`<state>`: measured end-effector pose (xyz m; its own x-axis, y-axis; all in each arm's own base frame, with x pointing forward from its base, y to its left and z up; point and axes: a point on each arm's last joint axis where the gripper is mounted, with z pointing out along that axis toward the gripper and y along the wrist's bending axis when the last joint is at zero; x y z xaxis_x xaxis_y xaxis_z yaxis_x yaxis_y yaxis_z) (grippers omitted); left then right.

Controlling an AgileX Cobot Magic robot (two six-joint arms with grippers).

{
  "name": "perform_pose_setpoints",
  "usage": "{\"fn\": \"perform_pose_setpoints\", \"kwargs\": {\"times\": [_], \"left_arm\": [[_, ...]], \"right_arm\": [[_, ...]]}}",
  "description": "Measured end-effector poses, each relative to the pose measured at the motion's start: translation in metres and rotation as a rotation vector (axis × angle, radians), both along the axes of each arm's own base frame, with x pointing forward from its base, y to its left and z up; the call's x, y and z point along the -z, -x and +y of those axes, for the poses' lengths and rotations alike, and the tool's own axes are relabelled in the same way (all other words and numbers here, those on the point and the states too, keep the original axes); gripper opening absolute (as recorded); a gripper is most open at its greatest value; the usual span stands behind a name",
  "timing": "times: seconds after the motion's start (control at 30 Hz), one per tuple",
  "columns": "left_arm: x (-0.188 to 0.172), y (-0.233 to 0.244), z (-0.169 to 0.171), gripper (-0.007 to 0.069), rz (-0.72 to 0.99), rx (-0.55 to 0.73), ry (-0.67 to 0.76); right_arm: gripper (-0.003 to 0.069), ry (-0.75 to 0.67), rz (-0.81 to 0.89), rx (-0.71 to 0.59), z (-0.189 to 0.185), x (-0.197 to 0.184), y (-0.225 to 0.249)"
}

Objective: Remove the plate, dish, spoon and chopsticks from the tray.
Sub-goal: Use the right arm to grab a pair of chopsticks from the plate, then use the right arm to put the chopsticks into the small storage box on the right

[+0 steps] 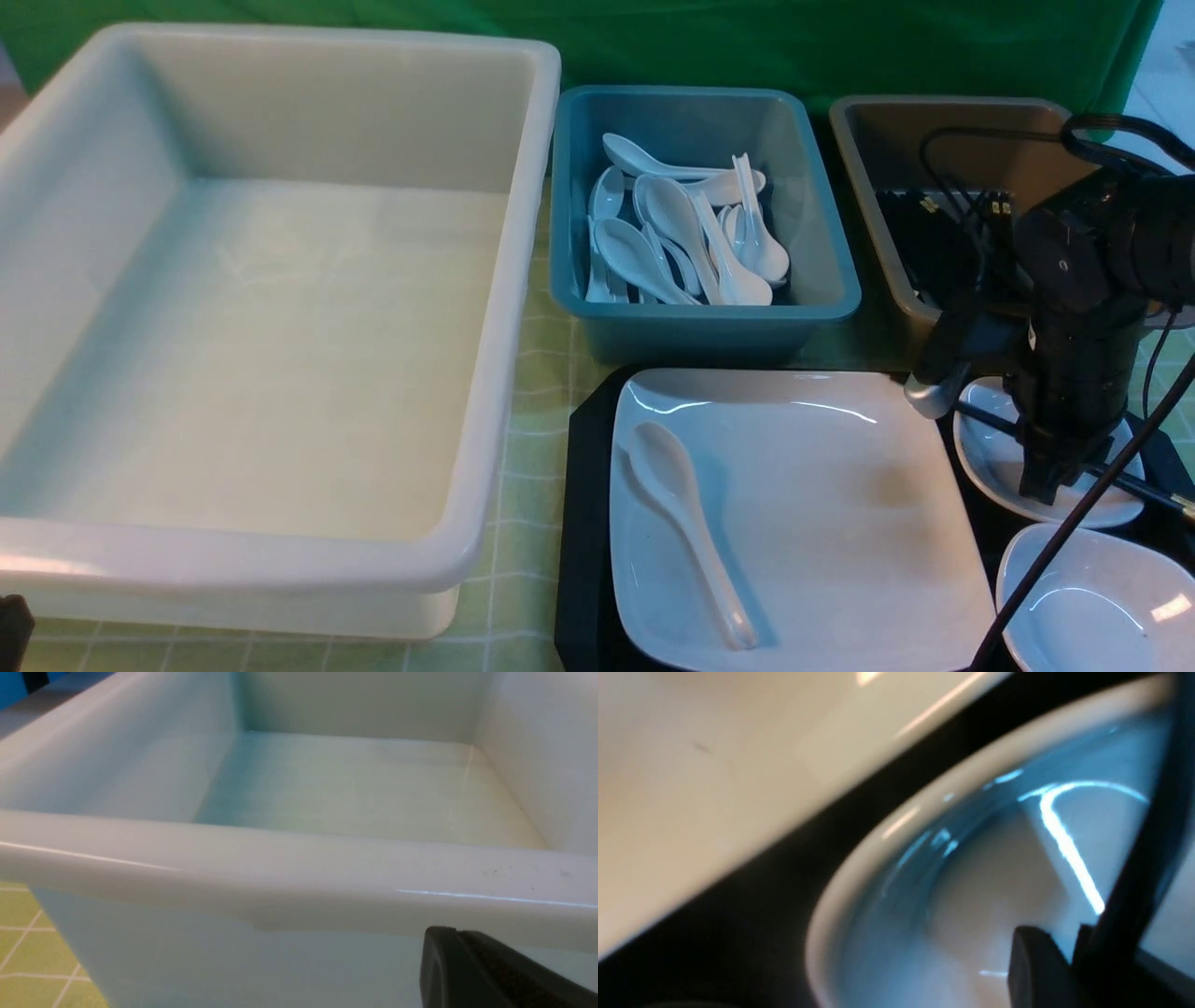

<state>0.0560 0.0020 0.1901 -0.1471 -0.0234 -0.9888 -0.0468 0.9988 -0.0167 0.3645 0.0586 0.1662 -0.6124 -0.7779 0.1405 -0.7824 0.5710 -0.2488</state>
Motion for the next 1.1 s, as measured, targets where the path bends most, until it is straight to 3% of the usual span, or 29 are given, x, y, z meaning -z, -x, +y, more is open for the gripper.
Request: {"fn": "perform_pose_setpoints", "kwargs": {"times": [0.37, 0.63, 0.83, 1.0, 1.1], "left_arm": [[0.000, 0.000, 0.000, -0.0002, 0.000, 0.000, 0.000], [0.000, 0.000, 0.000, -0.0002, 0.000, 0.000, 0.000], [0.000, 0.000, 0.000, -0.0002, 0.000, 0.000, 0.000], [0.000, 0.000, 0.000, -0.0002, 0.000, 0.000, 0.000], [0.000, 0.000, 0.000, -0.0002, 0.000, 0.000, 0.000]], "right_arm": [[0.0082, -0.009, 0.043, -0.021, 0.020, -0.029, 0.021], [0.0082, -0.041, -0.050, -0.133, 0.047, -0.073, 0.042], [0.0082, -0.153, -0.261, -0.033, 0.053, -0.130, 0.032], [0.0082, -0.365, -0.555, 0.120, 0.050, -0.185, 0.000], [0.0082, -0.528, -0.760, 0.300, 0.036, -0.206, -0.032]]}}
